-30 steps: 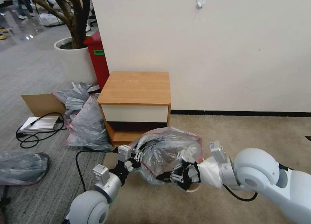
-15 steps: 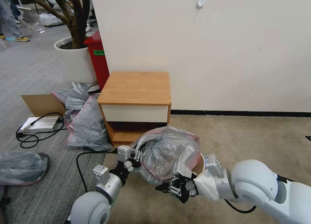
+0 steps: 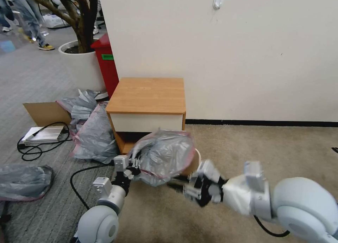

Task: Pick up the garbage bag from the table and place it over the trash can.

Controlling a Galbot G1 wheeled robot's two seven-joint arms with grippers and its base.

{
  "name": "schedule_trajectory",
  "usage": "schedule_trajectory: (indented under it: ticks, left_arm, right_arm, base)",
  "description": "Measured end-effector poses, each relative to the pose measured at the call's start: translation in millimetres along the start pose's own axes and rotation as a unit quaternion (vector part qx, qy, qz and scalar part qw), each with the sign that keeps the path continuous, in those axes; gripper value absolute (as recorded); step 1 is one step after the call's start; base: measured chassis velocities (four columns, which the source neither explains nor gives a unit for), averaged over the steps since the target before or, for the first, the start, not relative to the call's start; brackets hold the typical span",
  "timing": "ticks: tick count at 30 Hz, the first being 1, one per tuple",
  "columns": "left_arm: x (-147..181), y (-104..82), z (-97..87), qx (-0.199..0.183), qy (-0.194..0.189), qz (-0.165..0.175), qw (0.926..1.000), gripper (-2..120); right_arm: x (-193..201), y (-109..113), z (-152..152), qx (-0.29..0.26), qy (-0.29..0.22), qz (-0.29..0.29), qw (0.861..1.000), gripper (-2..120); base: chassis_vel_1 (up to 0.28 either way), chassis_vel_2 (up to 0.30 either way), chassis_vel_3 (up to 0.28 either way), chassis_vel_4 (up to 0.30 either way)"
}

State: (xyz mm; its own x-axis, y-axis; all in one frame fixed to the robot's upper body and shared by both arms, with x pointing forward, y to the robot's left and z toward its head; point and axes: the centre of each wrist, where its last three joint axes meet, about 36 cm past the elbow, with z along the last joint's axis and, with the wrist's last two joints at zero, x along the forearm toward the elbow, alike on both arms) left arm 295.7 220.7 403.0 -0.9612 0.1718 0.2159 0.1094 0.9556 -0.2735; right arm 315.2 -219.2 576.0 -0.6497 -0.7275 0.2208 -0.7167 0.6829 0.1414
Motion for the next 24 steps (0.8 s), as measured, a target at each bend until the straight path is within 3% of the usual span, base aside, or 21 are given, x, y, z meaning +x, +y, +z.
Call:
schedule_trajectory:
  ticks: [5, 8, 12, 13, 15, 23, 24]
  left_arm:
    - [2, -2.0, 3.3, 0.006, -0.005, 0.004, 1.0, 8]
    - [2, -5.1, 6.3, 0.014, -0.01, 0.009, 0.9998, 8]
    - [2, -5.7, 6.7, 0.015, -0.01, 0.009, 0.9998, 8]
    - [0, -9.2, 7.4, 0.019, -0.013, 0.014, 0.9996, 8]
    - [0, -10.6, 7.6, 0.019, -0.013, 0.018, 0.9996, 8]
    - [0, -11.7, 6.4, 0.02, -0.015, 0.023, 0.9994, 8]
    - [1, -11.9, 5.9, 0.019, -0.016, 0.026, 0.9993, 8]
  right_arm:
    - [-24, -2, 17, -0.037, -0.031, 0.083, 0.995, 55]
    - [-52, 2, 35, -0.068, -0.041, 0.157, 0.984, 68]
    - [-56, 2, 36, -0.075, -0.042, 0.168, 0.982, 72]
    - [-72, 9, 43, -0.116, -0.043, 0.219, 0.968, 86]
    - [-76, 14, 46, -0.141, -0.031, 0.228, 0.963, 96]
    - [-79, 14, 50, -0.17, -0.007, 0.234, 0.957, 86]
    - [-80, 12, 51, -0.174, -0.006, 0.238, 0.956, 75]
  base:
    - [0.0, 0.0, 0.0, 0.0]
    - [0.0, 0.0, 0.0, 0.0]
    - [0.0, 0.0, 0.0, 0.0]
    - [0.0, 0.0, 0.0, 0.0]
    - [0.0, 0.0, 0.0, 0.0]
    - [0.0, 0.0, 0.0, 0.0]
    - [0.0, 0.0, 0.0, 0.0]
